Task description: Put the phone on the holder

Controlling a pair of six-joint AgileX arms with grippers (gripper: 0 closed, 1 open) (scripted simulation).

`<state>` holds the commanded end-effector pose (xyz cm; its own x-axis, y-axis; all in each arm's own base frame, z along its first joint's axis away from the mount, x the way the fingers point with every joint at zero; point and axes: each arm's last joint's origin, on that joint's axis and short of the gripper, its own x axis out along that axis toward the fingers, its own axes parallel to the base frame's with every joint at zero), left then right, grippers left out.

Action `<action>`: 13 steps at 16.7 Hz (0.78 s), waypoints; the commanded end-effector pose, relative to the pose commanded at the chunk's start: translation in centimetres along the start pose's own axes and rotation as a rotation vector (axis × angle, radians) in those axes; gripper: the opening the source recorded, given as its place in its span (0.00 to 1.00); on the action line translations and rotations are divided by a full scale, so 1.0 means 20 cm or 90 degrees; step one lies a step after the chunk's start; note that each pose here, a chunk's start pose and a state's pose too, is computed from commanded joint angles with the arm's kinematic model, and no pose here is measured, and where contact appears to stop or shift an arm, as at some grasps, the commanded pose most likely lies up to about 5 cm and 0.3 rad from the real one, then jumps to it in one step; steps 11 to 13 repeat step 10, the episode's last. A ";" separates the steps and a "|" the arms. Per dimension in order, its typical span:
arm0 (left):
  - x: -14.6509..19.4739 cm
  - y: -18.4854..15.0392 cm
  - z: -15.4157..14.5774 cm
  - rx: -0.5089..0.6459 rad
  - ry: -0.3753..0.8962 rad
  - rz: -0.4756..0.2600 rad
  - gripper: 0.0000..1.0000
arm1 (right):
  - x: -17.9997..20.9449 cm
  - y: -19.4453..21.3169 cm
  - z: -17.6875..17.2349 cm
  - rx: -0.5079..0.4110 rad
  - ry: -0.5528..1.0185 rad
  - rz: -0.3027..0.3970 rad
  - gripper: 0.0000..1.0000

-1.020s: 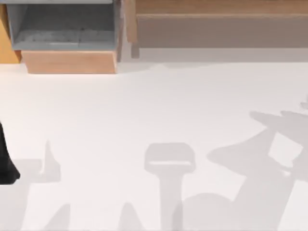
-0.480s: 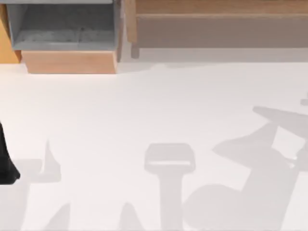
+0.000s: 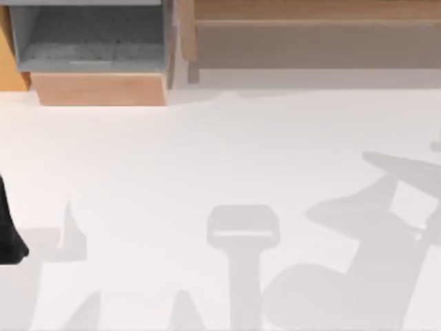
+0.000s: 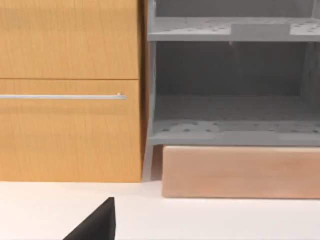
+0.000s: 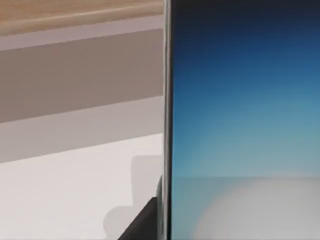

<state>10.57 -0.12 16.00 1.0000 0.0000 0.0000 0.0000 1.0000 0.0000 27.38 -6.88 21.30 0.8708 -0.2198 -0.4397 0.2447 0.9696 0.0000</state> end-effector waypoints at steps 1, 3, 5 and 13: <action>0.00 0.00 0.00 0.000 0.000 0.000 1.00 | 0.00 0.00 0.00 0.000 0.000 0.000 0.75; 0.00 0.00 0.00 0.000 0.000 0.000 1.00 | 0.00 0.00 0.00 0.000 0.000 0.000 0.90; 0.00 0.00 0.00 0.000 0.000 0.000 1.00 | 0.00 0.00 0.00 0.000 0.000 0.000 1.00; 0.00 0.00 0.00 0.000 0.000 0.000 1.00 | 0.00 0.00 0.00 0.000 0.000 0.000 1.00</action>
